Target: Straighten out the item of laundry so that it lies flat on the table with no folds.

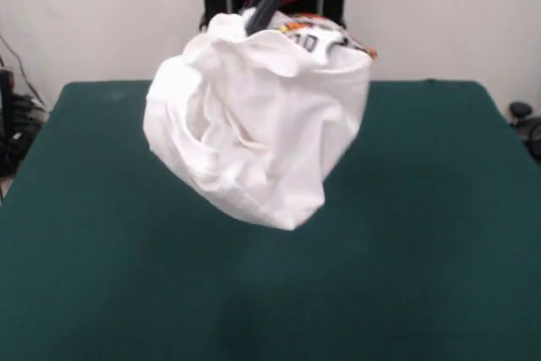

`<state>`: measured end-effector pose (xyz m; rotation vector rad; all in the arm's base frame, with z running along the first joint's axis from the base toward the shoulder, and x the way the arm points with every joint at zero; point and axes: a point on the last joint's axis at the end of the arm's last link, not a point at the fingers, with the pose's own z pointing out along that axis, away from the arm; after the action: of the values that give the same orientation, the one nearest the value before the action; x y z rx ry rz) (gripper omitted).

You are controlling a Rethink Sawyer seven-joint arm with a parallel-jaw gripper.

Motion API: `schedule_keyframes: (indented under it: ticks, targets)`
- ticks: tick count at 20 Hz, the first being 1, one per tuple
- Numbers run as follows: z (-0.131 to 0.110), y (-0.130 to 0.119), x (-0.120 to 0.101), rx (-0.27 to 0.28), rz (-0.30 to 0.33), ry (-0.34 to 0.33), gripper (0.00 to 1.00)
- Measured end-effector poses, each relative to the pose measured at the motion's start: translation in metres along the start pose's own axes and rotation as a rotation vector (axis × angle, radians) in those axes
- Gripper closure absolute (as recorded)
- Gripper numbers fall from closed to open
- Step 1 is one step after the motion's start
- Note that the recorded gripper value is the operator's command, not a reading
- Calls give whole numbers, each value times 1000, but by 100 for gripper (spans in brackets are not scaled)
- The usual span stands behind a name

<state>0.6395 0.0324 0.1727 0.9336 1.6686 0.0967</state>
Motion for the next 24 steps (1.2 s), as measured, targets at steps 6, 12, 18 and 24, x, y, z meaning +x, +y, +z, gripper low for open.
schedule_keyframes:
  ticks: [6,12,18,24]
  targets:
    - [-8,16,21,-96,-13,-86,0]
    - [-5,12,14,-100,-10,-108,0]
    - [0,14,-9,-97,13,-138,0]
    - [15,9,-20,-60,27,-122,0]
